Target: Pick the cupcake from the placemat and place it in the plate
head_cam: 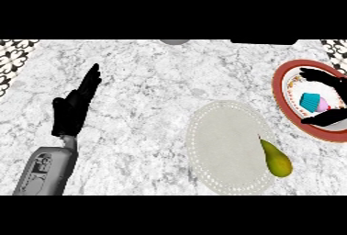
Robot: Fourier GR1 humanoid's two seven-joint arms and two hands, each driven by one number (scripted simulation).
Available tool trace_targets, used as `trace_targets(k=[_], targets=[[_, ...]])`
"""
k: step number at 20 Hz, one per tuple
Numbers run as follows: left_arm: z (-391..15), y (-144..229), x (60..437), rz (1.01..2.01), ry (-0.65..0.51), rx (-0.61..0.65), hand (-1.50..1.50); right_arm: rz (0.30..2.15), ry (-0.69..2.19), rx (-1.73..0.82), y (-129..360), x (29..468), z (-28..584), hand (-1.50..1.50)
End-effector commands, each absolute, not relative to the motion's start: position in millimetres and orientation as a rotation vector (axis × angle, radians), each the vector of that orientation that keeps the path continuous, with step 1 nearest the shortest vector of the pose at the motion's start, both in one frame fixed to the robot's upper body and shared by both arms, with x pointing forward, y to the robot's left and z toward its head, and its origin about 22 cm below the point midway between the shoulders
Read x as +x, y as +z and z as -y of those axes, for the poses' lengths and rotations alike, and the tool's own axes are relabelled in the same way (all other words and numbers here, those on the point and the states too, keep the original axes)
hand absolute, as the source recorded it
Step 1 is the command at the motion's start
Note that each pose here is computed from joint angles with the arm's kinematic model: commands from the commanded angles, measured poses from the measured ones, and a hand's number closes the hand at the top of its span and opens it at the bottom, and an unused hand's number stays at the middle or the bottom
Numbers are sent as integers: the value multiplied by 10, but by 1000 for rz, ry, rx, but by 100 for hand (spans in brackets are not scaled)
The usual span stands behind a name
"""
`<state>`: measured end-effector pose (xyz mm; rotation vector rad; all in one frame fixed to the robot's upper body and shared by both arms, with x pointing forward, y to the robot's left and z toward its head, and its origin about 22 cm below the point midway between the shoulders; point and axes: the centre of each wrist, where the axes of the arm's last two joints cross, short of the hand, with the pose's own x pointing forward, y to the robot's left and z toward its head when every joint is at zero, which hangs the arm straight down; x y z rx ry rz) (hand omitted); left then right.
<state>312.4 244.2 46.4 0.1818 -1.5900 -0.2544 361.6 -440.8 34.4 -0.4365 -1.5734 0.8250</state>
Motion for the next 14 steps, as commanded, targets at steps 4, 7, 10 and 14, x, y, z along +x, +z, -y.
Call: trace_targets(k=[4, 7, 10, 14], targets=[[-2485, 533, 3121, 1582, -254, 178, 0, 1695, 452, -349, 659, 3589, 4684, -150], [-2341, 331, 3031, 1574, -246, 174, 0, 1706, 310, -345, 811, 3388, 5008, -150], [-2449, 510, 3154, 1590, -248, 185, 0, 1709, 226, -395, 930, 3158, 5296, -150], [-2503, 546, 3137, 1596, -245, 178, 0, 1705, 165, -416, 986, 2897, 5543, -150]])
